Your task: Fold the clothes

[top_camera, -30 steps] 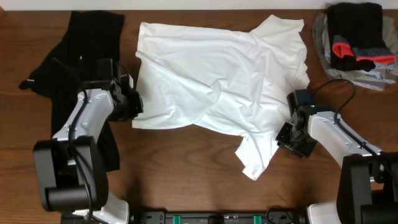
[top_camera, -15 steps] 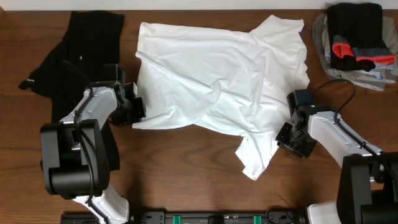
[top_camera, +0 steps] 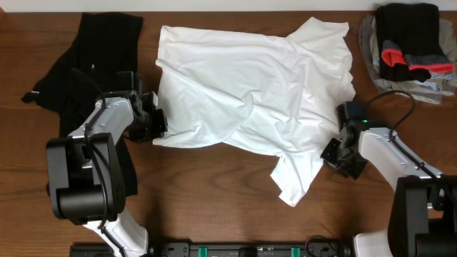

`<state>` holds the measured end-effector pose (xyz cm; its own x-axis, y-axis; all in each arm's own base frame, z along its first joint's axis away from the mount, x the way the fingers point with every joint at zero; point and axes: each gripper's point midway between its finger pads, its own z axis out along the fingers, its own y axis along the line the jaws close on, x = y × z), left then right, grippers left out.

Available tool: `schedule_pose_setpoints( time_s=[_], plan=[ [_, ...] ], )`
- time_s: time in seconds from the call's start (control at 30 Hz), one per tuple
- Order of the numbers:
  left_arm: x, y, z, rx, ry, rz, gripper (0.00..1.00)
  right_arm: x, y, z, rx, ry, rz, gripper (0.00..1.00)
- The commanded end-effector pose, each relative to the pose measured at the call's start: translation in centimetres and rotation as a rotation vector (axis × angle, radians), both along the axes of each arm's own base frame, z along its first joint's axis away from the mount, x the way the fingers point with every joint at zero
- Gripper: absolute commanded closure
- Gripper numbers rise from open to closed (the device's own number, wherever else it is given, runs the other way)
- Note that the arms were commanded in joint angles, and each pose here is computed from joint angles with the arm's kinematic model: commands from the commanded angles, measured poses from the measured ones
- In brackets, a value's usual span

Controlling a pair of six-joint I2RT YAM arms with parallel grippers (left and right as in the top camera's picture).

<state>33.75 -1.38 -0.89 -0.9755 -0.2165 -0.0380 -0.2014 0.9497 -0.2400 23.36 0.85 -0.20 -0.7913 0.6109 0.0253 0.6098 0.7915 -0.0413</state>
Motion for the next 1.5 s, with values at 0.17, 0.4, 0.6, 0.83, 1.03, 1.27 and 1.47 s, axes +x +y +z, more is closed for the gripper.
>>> schedule_pose_setpoints(
  time_s=[0.17, 0.4, 0.6, 0.83, 1.03, 1.27, 1.47],
  plan=[
    [-4.0, 0.0, -5.7, 0.023, 0.172, -0.018, 0.94, 1.1, -3.1, -0.2, -0.006, -0.048, -0.037, 0.99],
    [-3.9, 0.0, -5.7, 0.024, 0.169, -0.018, 0.94, 2.6, -2.5, 0.6, 0.135, -0.11, 0.028, 0.99],
    [-3.9, 0.0, -5.7, 0.023, 0.169, -0.018, 0.94, 6.6, 1.3, 6.2, 0.303, -0.301, 0.255, 0.99],
    [-3.9, 0.0, -5.7, 0.024, 0.168, -0.018, 0.94, 8.2, 1.9, 10.3, 0.251, -0.41, 0.33, 0.99],
    [-3.9, 0.0, -5.7, 0.024, 0.168, -0.018, 0.94, 6.4, 2.5, 7.5, 0.281, -0.299, 0.317, 0.99],
    [-3.9, 0.0, -5.7, 0.024, 0.168, -0.018, 0.94, 3.1, 2.9, 3.7, 0.261, -0.155, 0.286, 0.99],
    [-3.9, 0.0, -5.7, 0.024, 0.168, -0.018, 0.94, 2.3, 1.1, 2.0, 0.155, -0.13, 0.25, 0.99]
  ],
)
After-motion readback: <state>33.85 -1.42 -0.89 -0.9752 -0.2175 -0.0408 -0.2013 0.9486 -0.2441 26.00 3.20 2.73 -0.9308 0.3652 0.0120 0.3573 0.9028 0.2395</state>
